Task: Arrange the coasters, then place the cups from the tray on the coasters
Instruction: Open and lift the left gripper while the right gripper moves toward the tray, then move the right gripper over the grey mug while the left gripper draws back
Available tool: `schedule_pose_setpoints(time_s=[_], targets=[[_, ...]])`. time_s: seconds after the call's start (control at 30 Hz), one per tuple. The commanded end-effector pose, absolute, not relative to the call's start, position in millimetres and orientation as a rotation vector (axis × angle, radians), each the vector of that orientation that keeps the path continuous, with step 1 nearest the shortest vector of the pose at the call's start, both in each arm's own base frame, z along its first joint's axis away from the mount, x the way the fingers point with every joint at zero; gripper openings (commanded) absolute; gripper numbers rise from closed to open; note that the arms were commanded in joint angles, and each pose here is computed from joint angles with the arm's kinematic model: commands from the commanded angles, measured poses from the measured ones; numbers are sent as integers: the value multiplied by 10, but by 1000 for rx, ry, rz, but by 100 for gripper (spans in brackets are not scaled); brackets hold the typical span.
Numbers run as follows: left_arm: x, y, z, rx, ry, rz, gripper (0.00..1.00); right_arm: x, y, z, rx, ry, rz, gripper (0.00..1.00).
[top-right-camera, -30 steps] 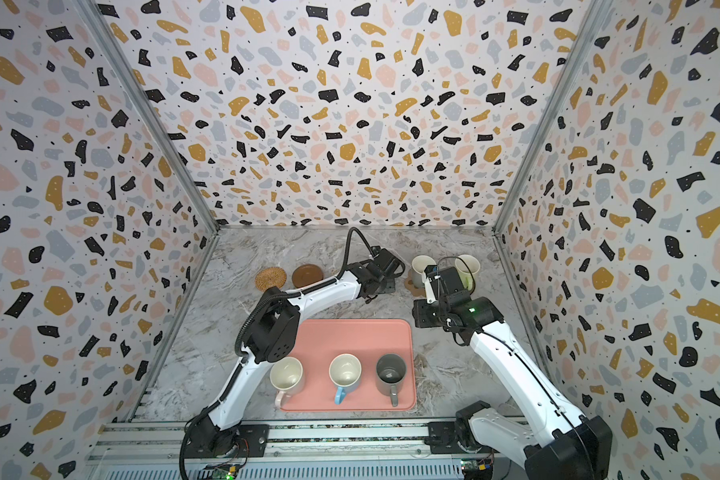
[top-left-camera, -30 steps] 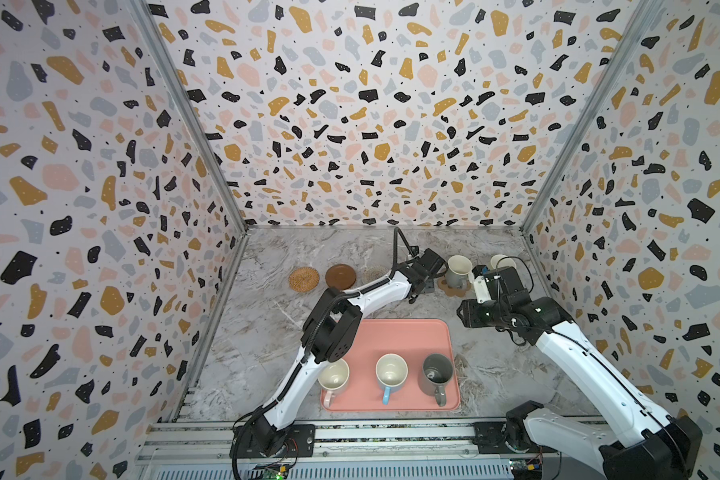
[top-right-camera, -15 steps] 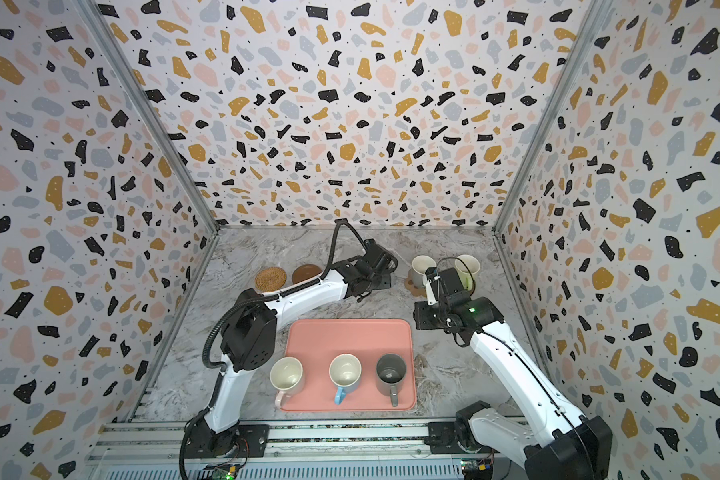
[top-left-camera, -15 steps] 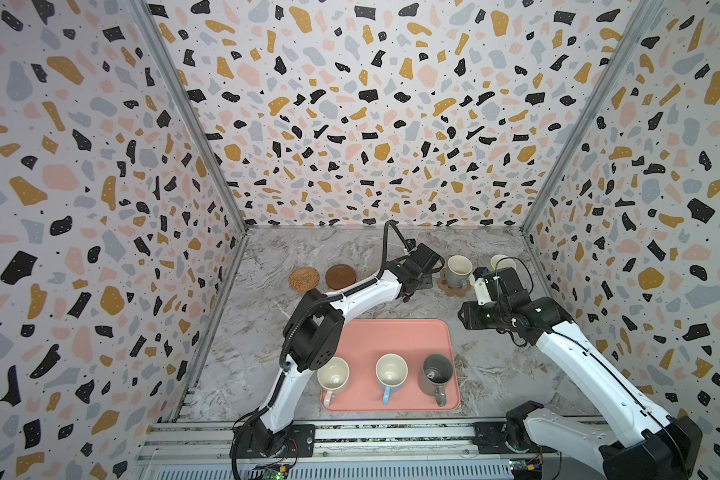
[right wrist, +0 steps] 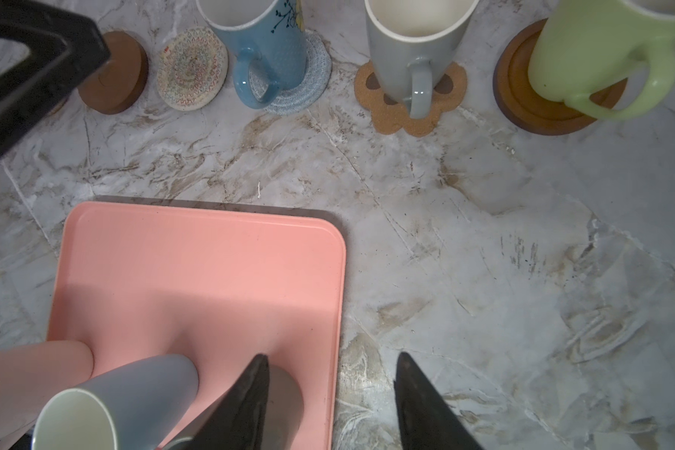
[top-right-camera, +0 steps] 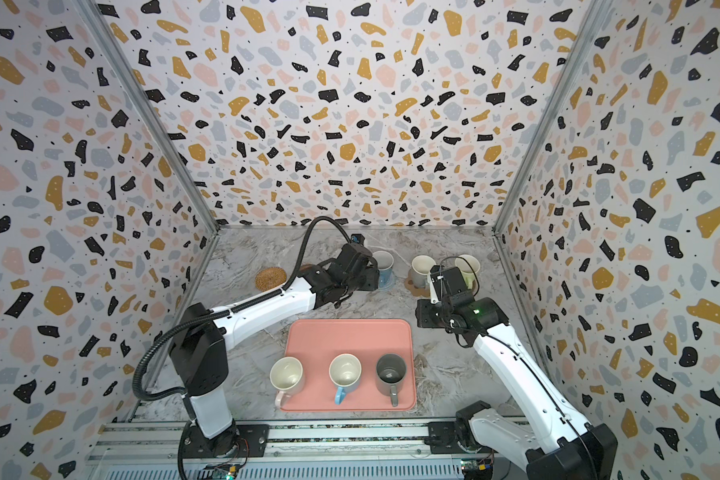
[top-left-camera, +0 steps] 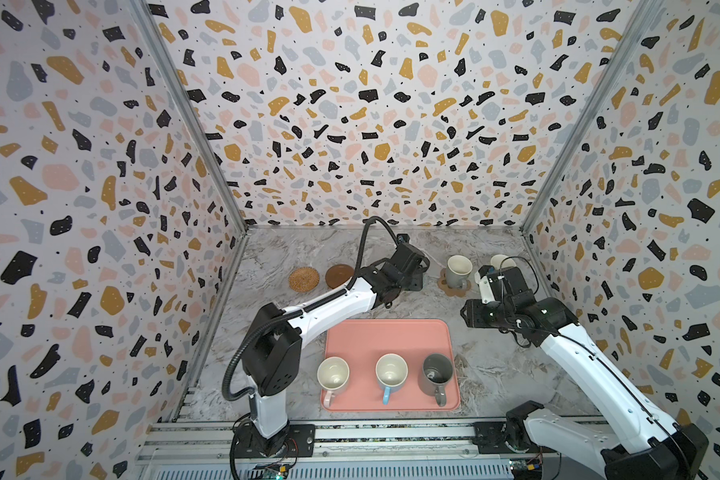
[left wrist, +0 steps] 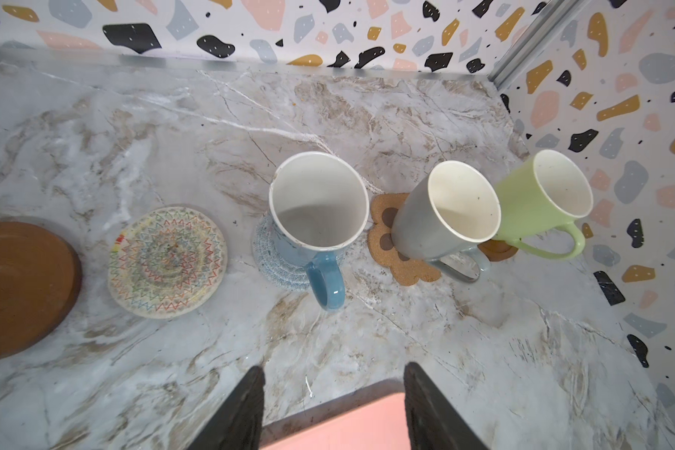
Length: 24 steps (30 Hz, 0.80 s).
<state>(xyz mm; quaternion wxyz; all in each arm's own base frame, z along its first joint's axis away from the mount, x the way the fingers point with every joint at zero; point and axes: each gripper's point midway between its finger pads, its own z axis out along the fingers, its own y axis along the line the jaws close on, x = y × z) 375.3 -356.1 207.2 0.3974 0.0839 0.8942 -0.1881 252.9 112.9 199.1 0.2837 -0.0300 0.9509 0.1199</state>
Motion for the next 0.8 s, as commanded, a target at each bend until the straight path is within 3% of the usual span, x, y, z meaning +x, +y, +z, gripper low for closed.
schedule_pose_setpoints(time_s=[0.0,0.4,0.77], targets=[[3731,-3418,2349,244,2167,-482,61,2468,1103,2077,-21,2541,347,54],[3566,-2502,2575,94,2064,-450,67,2355,1213,2169,57,2502,404,54],[3359,-2089,2573,-7,2021,-435,69,2313,1355,2168,38,2499,454,54]])
